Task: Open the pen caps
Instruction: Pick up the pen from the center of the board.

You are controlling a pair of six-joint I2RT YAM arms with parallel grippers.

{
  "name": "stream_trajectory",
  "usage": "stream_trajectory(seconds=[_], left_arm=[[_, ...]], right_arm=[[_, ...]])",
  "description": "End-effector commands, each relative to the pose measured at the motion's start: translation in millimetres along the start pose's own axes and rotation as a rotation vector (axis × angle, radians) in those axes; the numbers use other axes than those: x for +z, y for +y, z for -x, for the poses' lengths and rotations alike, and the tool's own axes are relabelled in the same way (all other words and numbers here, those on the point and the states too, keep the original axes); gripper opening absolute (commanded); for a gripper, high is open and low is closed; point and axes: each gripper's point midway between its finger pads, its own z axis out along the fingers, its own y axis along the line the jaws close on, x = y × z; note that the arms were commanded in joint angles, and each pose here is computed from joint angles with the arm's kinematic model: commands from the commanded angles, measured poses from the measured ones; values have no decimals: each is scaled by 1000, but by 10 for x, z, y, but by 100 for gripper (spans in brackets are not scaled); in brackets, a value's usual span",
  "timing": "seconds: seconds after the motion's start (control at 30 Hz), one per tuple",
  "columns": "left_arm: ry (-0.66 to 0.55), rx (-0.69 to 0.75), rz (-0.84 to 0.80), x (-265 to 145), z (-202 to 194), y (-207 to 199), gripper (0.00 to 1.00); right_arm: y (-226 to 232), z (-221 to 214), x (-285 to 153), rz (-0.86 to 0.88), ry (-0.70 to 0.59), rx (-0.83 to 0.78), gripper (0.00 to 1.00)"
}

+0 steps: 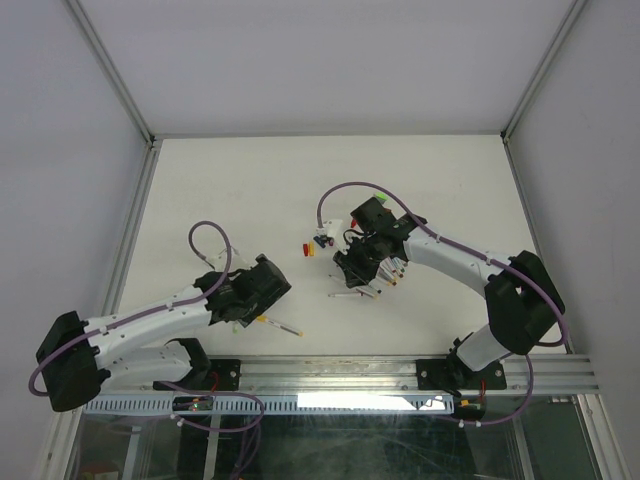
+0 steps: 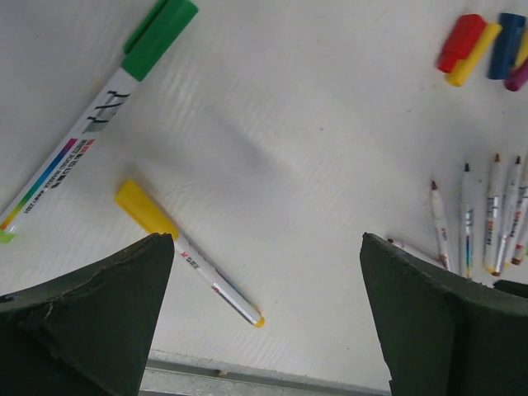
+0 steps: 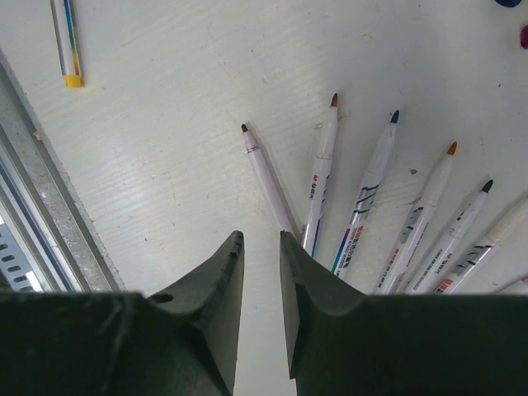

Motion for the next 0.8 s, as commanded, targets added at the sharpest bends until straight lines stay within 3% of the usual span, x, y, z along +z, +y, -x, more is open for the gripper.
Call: stream_trajectory(seconds=[0.0, 0.43, 0.77], left_arm=[[41, -82, 127, 1, -109, 87, 98], [120, 9, 274, 204, -382, 247, 81], [189, 27, 288, 228, -532, 235, 49]], right_arm=[[-30, 218, -159, -35, -74, -48, 27], [-45, 205, -146, -40, -69, -44, 27], [-52, 211, -152, -43, -71, -45, 27]])
